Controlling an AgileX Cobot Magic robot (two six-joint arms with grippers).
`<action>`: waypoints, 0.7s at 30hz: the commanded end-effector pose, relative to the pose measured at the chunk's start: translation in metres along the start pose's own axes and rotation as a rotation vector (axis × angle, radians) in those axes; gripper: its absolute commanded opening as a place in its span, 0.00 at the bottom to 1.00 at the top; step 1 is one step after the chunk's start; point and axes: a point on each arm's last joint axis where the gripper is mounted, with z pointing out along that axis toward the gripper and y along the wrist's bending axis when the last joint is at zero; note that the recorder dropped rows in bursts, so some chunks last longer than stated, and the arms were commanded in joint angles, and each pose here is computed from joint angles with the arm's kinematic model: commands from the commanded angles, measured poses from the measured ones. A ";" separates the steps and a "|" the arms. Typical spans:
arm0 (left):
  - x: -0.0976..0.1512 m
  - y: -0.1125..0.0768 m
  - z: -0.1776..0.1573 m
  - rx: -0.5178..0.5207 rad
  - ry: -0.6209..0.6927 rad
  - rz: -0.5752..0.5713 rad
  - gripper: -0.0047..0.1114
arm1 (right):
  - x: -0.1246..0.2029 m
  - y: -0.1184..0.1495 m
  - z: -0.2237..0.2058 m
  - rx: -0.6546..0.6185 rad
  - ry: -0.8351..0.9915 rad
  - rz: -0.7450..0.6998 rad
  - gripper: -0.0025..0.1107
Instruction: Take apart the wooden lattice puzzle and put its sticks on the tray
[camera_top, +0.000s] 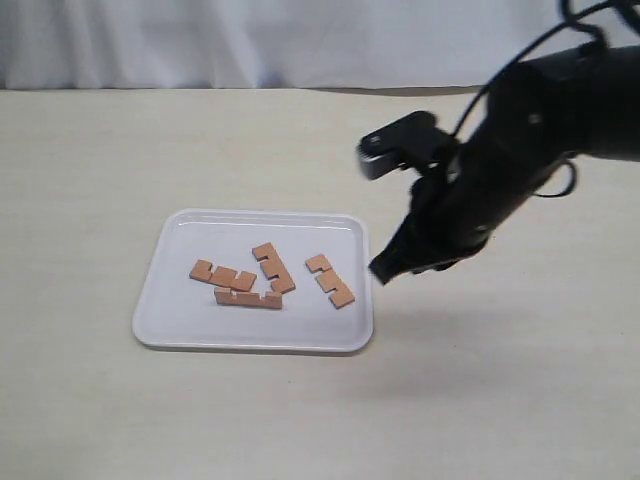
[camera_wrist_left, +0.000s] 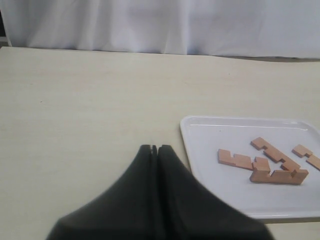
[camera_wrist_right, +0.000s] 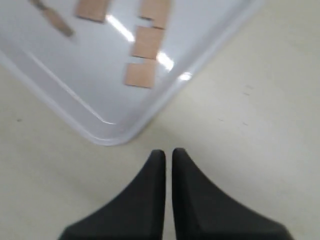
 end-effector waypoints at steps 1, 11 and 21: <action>0.000 0.000 0.000 0.002 -0.008 0.002 0.04 | 0.032 -0.055 -0.030 0.085 -0.119 0.217 0.06; 0.000 0.000 0.000 0.002 -0.008 0.002 0.04 | 0.099 -0.083 -0.103 0.301 -0.579 0.453 0.06; 0.000 0.000 0.000 0.002 -0.008 0.002 0.04 | 0.149 -0.046 -0.148 0.372 -1.041 0.473 0.06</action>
